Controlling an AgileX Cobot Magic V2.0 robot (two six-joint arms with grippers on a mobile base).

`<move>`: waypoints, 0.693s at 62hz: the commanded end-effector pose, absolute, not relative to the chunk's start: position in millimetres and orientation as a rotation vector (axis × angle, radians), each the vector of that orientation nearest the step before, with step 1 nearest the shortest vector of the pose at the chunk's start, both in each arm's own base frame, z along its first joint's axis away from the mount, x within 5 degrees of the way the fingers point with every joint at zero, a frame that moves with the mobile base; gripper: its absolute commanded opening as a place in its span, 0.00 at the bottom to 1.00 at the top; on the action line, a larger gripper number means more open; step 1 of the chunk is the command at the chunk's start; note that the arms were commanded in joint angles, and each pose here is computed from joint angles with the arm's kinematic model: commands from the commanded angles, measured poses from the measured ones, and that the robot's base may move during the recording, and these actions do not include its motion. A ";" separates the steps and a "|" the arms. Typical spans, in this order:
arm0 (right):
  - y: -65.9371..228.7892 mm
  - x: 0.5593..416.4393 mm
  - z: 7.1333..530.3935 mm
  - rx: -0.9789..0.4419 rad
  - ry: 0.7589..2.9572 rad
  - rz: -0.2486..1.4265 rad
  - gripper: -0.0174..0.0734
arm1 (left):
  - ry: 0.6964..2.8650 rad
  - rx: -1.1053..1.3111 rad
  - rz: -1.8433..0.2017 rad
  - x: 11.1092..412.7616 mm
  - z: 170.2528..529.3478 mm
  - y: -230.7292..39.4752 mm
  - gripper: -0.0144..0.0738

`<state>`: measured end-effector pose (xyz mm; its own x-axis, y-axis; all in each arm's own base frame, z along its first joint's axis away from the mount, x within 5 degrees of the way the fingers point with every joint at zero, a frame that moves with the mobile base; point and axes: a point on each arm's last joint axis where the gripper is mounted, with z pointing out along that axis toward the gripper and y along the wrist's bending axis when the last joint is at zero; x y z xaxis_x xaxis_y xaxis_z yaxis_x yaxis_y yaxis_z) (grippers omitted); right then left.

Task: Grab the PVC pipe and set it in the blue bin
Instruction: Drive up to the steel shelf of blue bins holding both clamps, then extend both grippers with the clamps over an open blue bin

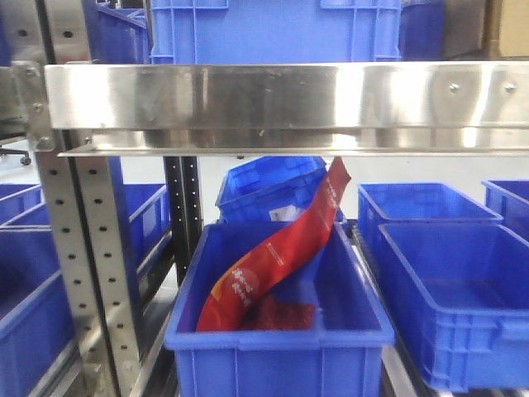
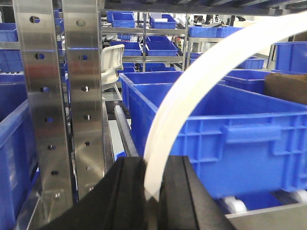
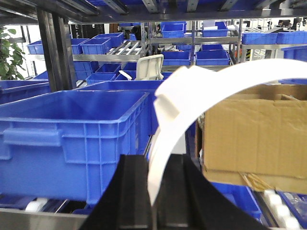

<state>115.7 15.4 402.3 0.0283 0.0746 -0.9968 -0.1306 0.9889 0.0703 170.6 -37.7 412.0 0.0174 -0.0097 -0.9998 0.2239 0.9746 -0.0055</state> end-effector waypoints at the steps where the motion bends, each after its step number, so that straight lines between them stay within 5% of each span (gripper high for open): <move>1: 14.6 114.7 404.4 -0.052 1.507 0.143 0.02 | 1.509 0.162 -0.188 168.9 416.5 -37.4 0.04; 43: 14.6 114.7 404.4 -0.052 1.507 0.143 0.02 | 1.509 0.162 -0.188 168.9 416.5 -37.4 0.04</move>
